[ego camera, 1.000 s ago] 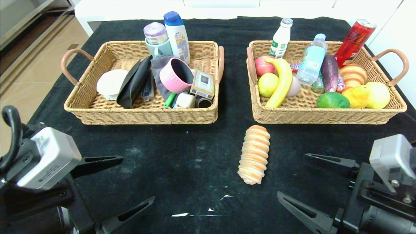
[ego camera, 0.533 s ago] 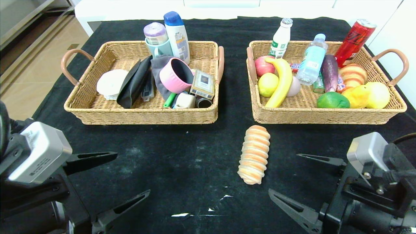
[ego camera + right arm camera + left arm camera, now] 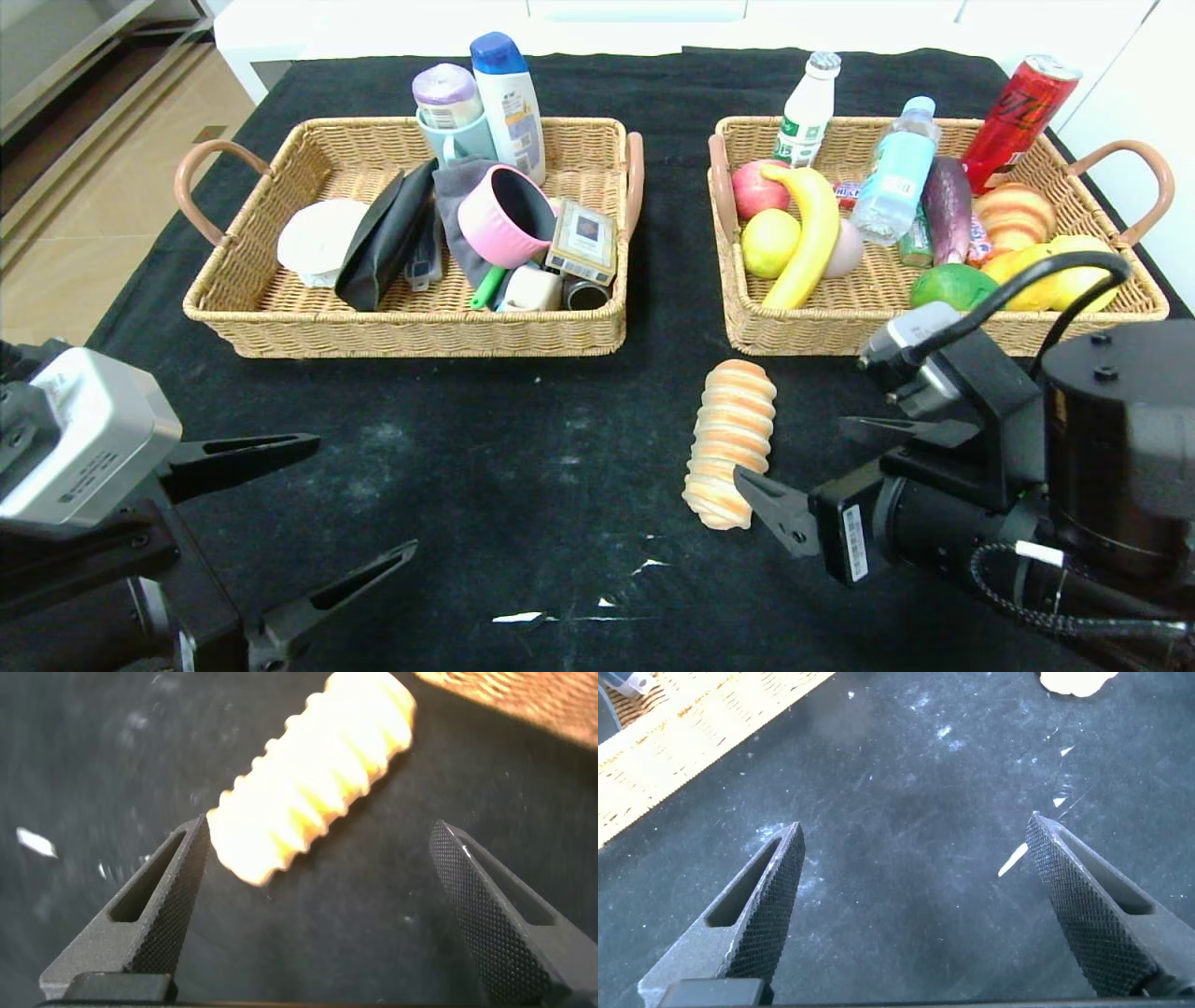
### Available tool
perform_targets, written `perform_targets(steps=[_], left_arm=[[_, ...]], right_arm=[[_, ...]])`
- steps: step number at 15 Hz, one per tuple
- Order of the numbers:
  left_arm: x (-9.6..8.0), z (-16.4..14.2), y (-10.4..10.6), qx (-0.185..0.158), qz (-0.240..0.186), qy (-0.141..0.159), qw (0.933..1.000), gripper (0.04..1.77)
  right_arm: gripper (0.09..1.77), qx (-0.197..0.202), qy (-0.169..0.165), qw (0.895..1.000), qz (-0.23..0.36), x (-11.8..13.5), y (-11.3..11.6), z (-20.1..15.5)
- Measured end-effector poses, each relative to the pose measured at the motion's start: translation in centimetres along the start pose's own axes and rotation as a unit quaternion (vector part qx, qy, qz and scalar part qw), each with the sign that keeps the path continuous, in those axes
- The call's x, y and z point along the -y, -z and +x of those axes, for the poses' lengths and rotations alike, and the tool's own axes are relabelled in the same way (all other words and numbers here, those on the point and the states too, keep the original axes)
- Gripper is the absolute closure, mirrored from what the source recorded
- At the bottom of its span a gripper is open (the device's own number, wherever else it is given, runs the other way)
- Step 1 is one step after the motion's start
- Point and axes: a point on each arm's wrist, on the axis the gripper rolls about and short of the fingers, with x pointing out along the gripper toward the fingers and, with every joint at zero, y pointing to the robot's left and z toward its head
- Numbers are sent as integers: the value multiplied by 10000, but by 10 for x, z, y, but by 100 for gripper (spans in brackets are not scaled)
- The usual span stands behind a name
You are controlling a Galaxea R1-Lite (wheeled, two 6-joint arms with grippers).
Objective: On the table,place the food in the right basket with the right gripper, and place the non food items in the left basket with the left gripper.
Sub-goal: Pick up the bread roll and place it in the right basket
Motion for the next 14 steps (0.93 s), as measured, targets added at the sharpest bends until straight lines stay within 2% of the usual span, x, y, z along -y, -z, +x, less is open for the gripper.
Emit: perform_targets(steps=[5, 10, 14], left_arm=[[-3, 0, 0, -7, -26, -86, 10000, 9], [-3, 0, 0, -16, -30, -74, 10000, 9], [-3, 0, 0, -17, -24, -78, 10000, 9]], right_arm=[[15, -729, 743, 9909, 855, -13, -37, 1], [15, -1306, 1250, 9709, 1570, -25, -62, 15], [15, -1306, 1693, 9593, 1843, -34, -65, 45]])
